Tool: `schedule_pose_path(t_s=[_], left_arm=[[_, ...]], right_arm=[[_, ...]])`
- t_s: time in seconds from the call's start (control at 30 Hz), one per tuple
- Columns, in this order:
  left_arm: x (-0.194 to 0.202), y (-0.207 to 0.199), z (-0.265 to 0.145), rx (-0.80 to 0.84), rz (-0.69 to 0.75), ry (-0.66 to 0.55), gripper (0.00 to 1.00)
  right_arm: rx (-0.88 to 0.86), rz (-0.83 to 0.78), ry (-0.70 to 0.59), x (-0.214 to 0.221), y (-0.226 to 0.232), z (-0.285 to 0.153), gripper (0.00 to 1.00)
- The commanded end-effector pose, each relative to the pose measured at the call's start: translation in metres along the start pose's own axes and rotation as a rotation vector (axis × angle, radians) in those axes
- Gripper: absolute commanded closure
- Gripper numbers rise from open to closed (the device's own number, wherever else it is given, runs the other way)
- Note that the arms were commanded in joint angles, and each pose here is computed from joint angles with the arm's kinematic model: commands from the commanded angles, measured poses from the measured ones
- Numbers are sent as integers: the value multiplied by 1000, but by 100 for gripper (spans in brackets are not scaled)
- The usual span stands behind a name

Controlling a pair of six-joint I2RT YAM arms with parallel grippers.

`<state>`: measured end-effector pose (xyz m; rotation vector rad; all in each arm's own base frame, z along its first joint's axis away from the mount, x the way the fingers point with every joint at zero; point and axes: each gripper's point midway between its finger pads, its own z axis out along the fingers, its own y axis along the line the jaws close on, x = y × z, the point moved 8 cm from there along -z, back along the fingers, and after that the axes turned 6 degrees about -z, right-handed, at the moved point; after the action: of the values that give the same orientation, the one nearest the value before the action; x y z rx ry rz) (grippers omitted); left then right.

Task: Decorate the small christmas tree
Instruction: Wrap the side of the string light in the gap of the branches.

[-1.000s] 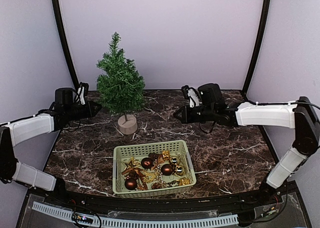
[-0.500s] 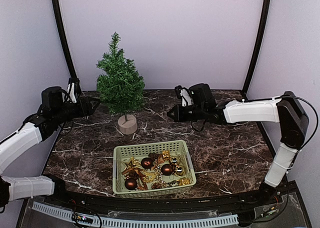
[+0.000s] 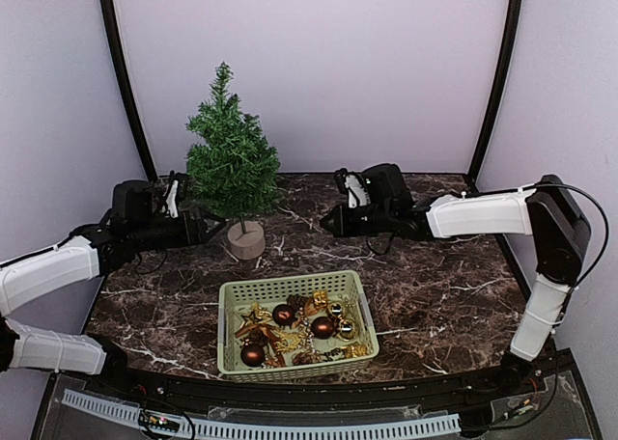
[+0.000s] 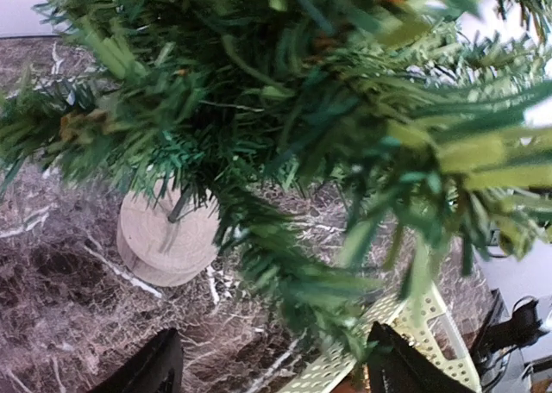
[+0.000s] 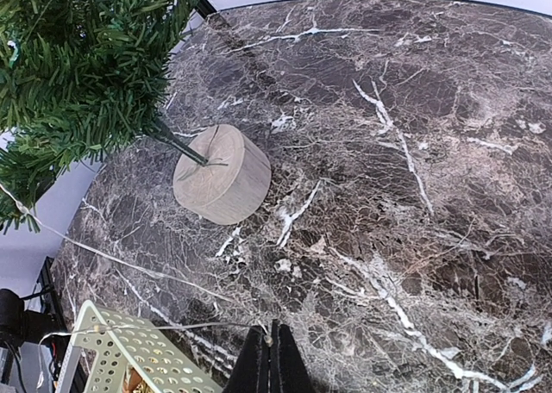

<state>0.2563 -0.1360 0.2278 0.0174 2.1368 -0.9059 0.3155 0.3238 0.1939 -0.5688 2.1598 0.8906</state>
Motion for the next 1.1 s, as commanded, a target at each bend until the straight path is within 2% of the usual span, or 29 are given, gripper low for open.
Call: schedule_pose_path(t_s=[0.0,0.03,0.1,0.17,0.23,0.43,0.6,0.8,0.9,1.03,1.07], left_arm=[[-9,-9,2,58,8,-42,48],[-10,-9,2,53,6,-45,64],[-10,-9,2,55,9,-48,84],[-11,-12,1,69,29,-44,95],[-12,-12,-1,51,47,-34,100],[-17,-3,-12,-12,62,-66,100],[-33,17,-12,2,48,-80,100],[-59,34,-3,-4,96,-112,100],[-67,43,6,-18,101,-100,100],[-76,44,12,-18,119,-105,95],[-77,45,12,-20,121,-108,91]], right_arm=[[-14,-24,-37,-7,7,-3,100],[-10,-28,-37,-7,7,-4,100],[-2,-35,-36,-8,8,-8,100],[5,-43,-42,-9,11,-16,100],[11,-54,-42,-9,15,-25,100],[11,-126,-9,-2,41,-43,100],[-29,-144,23,6,64,-33,100],[-41,-108,4,0,72,-19,100],[-56,-113,-56,-15,78,-24,100],[-39,-116,-81,-23,79,-25,100],[-30,-113,-81,-24,77,-23,100]])
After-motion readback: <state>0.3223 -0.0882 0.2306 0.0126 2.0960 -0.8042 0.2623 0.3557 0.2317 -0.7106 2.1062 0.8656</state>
